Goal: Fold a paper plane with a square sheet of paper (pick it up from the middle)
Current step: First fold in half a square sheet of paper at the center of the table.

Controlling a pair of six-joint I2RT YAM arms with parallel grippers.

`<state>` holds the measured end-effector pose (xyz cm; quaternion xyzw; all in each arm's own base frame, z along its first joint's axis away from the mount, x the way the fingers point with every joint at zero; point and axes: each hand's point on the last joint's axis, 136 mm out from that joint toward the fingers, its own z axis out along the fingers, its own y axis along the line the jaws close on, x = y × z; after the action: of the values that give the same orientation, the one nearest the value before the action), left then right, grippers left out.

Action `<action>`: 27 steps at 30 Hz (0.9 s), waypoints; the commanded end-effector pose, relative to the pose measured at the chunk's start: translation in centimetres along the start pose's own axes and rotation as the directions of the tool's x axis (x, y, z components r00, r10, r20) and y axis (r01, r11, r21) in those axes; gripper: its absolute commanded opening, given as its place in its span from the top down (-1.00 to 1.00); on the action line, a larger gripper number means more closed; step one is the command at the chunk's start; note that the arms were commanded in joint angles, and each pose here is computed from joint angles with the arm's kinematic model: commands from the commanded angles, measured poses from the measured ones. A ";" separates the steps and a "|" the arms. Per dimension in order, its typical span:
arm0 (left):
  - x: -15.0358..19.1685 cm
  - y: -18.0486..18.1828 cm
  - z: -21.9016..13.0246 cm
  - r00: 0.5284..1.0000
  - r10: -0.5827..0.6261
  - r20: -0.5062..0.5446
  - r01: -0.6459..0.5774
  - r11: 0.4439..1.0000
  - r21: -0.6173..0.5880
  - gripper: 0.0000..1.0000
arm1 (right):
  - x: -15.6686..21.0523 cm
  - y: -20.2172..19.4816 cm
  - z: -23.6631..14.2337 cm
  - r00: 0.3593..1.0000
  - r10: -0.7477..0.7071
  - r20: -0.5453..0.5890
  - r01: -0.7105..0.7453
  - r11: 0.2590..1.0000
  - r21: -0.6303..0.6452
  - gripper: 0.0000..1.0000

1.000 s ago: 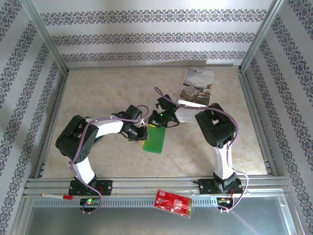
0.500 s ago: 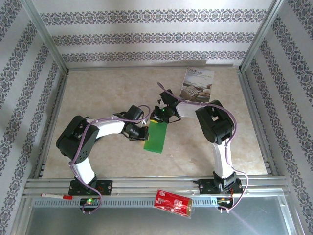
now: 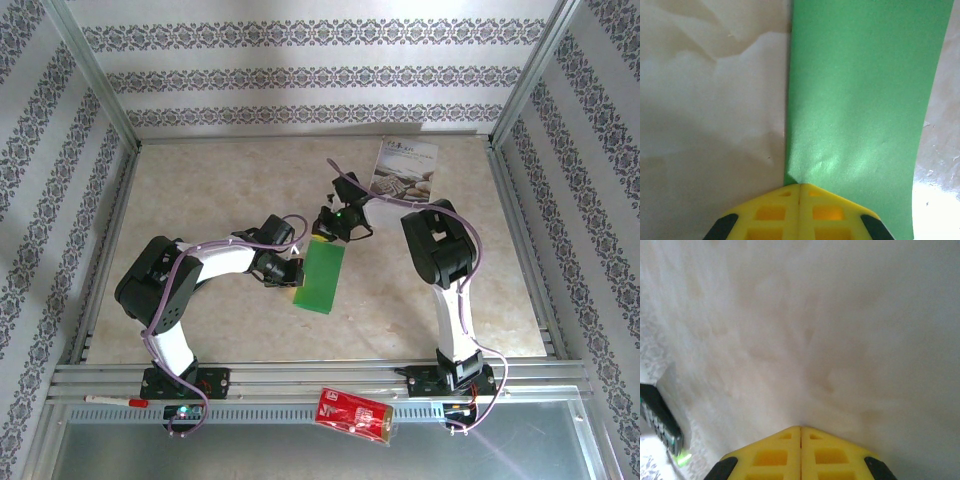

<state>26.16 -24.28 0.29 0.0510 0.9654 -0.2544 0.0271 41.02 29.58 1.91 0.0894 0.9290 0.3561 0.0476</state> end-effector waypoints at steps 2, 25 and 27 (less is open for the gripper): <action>8.8 9.7 2.5 0.961 -0.148 -0.234 0.047 0.920 -0.389 1.00 | -1.7 1.7 -2.7 0.993 -0.061 0.098 0.067 0.996 -0.057 0.87; 8.4 9.4 2.5 0.963 -0.150 -0.226 0.054 0.922 -0.383 1.00 | 5.2 0.7 1.6 0.997 -0.059 -0.046 0.056 0.996 -0.065 0.88; 8.5 9.6 2.6 0.962 -0.152 -0.227 0.054 0.921 -0.386 1.00 | 4.4 0.0 1.7 0.998 -0.050 -0.038 0.048 0.997 -0.053 0.89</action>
<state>26.22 -24.31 0.34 0.0484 0.9657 -0.2537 0.0257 35.59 32.74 1.74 0.0486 0.9138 0.4019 0.0315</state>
